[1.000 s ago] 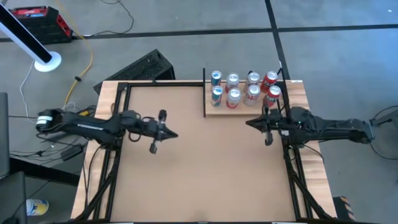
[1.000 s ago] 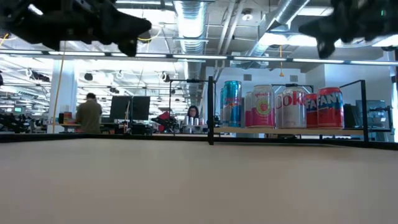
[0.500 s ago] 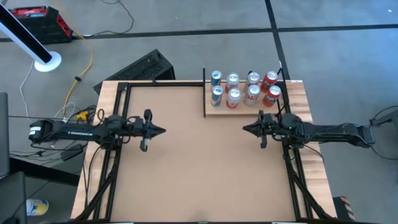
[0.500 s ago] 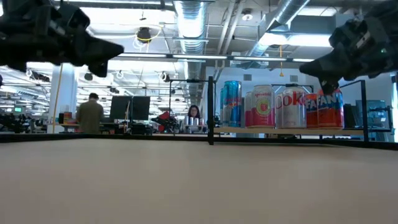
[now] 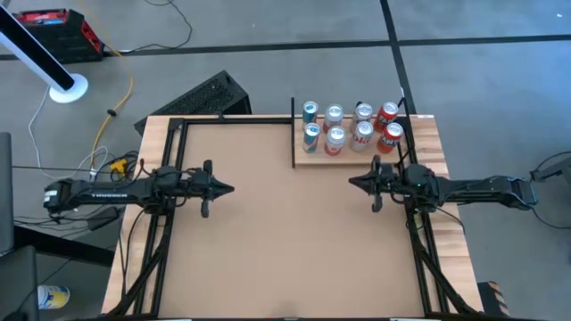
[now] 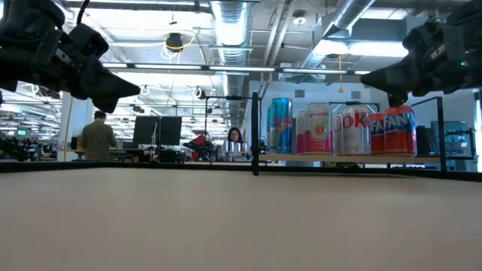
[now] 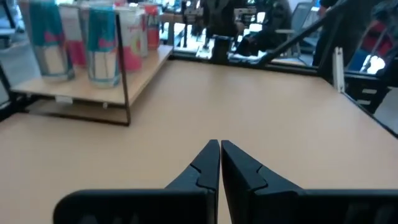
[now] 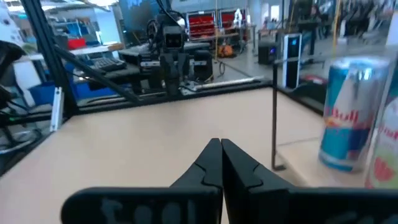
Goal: Place canned beverage on shelf
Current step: Return to Home Position
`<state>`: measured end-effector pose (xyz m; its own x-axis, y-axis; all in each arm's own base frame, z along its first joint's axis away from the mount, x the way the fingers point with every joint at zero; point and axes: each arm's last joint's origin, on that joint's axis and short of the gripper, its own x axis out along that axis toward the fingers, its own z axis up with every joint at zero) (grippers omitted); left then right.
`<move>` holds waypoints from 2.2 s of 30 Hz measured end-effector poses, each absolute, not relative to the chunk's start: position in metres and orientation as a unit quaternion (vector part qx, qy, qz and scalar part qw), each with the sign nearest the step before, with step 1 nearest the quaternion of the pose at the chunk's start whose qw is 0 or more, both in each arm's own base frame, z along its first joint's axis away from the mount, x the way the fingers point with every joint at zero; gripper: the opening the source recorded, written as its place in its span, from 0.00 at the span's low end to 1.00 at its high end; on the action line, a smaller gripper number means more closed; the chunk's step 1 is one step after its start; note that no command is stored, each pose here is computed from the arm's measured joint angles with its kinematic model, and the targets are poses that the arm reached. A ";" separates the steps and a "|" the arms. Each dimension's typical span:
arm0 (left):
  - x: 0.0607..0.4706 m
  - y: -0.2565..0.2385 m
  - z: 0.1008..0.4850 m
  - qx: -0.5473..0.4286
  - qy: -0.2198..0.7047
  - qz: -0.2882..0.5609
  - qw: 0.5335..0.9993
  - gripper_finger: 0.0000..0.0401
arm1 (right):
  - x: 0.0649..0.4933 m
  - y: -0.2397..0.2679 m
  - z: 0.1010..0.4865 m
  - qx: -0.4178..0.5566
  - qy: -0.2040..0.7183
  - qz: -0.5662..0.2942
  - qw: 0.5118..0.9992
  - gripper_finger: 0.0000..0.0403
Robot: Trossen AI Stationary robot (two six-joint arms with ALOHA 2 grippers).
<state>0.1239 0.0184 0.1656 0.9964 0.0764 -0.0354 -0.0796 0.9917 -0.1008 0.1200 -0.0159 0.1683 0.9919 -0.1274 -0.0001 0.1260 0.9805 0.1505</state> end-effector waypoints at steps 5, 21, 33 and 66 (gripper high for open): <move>0.120 0.019 0.163 -0.074 0.030 0.067 0.995 0.00 | 0.120 -0.017 0.172 0.046 -0.024 -0.071 0.996 0.05; 0.095 0.019 0.173 -0.060 -0.036 0.138 0.988 0.00 | 0.112 -0.016 0.183 -0.046 -0.066 -0.077 0.994 0.07; 0.094 0.024 0.172 -0.005 -0.023 0.223 0.974 0.00 | 0.112 -0.018 0.182 -0.045 -0.060 -0.118 0.990 0.09; 0.094 0.023 0.172 0.001 -0.019 0.214 0.977 0.00 | 0.111 -0.018 0.151 -0.041 0.100 -0.110 0.988 0.09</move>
<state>0.0944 0.0233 0.1717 0.9076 0.4181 0.0373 -0.4181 0.9084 -0.0066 0.1114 -0.0183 0.1509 0.9554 -0.2262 -0.1896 0.2099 0.9724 -0.1023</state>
